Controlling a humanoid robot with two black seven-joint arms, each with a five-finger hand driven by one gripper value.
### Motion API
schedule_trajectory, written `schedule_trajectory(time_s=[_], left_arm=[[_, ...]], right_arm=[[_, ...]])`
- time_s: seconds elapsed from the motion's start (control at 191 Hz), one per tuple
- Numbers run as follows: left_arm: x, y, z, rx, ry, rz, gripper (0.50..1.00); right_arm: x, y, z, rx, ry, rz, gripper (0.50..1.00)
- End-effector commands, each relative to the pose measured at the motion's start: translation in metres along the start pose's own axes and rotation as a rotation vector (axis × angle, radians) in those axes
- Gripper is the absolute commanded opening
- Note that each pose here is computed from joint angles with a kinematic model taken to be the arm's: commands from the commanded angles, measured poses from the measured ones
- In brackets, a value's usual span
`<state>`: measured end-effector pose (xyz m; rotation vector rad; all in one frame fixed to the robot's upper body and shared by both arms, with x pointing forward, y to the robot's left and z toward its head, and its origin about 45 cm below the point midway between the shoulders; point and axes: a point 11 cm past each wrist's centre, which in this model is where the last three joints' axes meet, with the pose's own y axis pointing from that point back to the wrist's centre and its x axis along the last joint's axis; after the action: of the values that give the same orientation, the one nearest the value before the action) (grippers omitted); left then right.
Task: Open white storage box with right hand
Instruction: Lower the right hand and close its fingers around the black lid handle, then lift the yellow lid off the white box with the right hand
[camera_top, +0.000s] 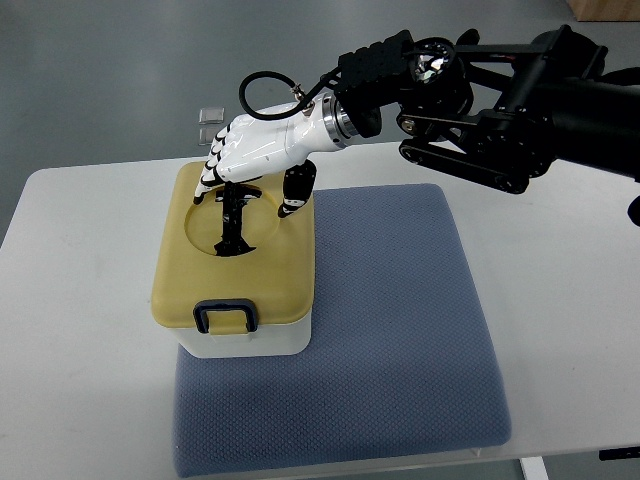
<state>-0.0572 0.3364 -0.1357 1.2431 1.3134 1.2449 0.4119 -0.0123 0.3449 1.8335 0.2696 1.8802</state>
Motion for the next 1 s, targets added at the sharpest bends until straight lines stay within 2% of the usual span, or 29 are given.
schedule_trajectory(time_s=[0.0,0.037,0.089,0.236,0.383,0.892,0.997], left_arm=[[0.0,0.0,0.0,0.0,0.0,0.0,1.0],[0.0,0.0,0.0,0.0,0.0,0.0,1.0],[0.0,0.0,0.0,0.0,0.0,0.0,1.0],[0.0,0.0,0.0,0.0,0.0,0.0,1.0],[0.0,0.0,0.0,0.0,0.0,0.0,1.0],[0.0,0.0,0.0,0.0,0.0,0.0,1.0],[0.0,0.0,0.0,0.0,0.0,0.0,1.0]], right_arm=[[-0.002,0.0,0.001,-0.003,-0.004,-0.001,0.797],[-0.003,0.0,0.001,-0.004,-0.006,-0.001,0.785],[-0.003,0.0,0.001,-0.003,-0.008,-0.002,0.729],[-0.005,0.0,0.002,-0.007,-0.012,0.0,0.627],[-0.005,0.0,0.002,-0.007,-0.014,0.001,0.5],[0.01,-0.003,-0.001,0.006,0.002,0.064,0.5],[0.023,0.002,0.002,-0.003,0.005,0.095,0.5]])
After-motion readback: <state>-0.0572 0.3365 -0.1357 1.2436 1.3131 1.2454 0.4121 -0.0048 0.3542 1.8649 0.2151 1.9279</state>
